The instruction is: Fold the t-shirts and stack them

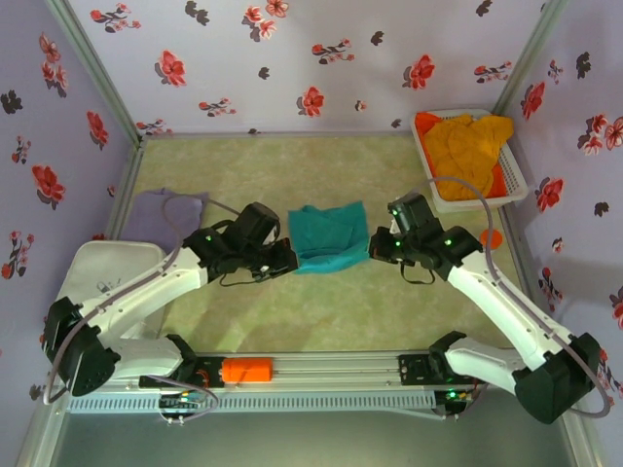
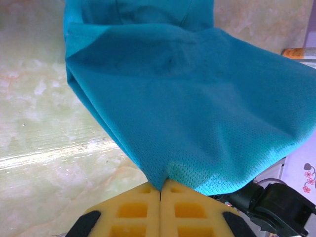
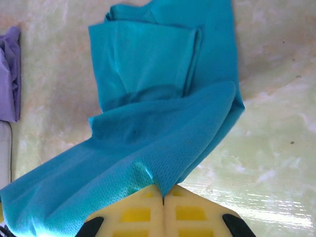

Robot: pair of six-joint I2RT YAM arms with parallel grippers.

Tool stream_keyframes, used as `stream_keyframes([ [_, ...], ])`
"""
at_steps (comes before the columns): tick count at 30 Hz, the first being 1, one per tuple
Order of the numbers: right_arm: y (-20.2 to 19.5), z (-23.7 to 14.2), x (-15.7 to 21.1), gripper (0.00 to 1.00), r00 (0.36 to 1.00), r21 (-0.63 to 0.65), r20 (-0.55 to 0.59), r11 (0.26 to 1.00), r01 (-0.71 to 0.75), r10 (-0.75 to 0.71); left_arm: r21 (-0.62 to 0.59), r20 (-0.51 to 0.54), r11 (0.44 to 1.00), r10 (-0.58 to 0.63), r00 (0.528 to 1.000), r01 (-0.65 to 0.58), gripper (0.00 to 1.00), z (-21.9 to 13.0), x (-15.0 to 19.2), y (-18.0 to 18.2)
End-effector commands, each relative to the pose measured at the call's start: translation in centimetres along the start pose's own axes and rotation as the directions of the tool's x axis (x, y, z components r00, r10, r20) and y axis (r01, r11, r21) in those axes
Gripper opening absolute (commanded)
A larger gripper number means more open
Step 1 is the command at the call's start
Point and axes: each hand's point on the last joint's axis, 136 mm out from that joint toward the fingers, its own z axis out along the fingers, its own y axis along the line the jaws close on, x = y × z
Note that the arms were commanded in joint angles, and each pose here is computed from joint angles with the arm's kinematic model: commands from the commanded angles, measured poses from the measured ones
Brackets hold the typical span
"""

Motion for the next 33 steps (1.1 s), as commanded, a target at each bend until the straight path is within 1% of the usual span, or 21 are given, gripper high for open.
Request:
stream_keyframes([
  [1,0.4,-0.6,-0.7,0.0,1.0,0.015,-0.002,1.0,0.028,-0.028,-0.024,0.022,1.0,0.003,1.0,-0.003,0.0,-0.7,-0.9,-0.4],
  [9,0.9,-0.4,-3.3,0.0,1.0,-0.012,0.015,1.0,0.001,-0.001,-0.038,0.052,0.999,0.034,0.998,-0.032,0.0,-1.0,-3.9,-1.2],
  [15,0.8,0.8,-4.7,0.0,1.0,-0.037,-0.015,0.999,-0.027,0.027,-0.046,0.051,0.999,0.027,0.998,-0.024,0.0,-0.2,-5.9,-0.6],
  [21,1.1,1.6,-6.2,0.0,0.999,-0.043,-0.012,0.999,-0.031,0.031,-0.03,0.071,0.999,0.036,0.997,-0.034,0.0,-0.4,-8.5,-1.3],
  [25,1.1,2.2,-7.3,0.0,1.0,-0.041,-0.01,0.999,-0.028,0.028,-0.029,0.063,0.999,0.043,0.997,-0.041,0.0,0.1,-9.7,-1.4],
  [33,0.5,4.3,-9.5,0.0,0.999,-0.039,-0.02,0.998,-0.041,0.04,-0.021,0.054,1.0,0.017,0.998,-0.015,0.0,1.7,-12.2,-0.4],
])
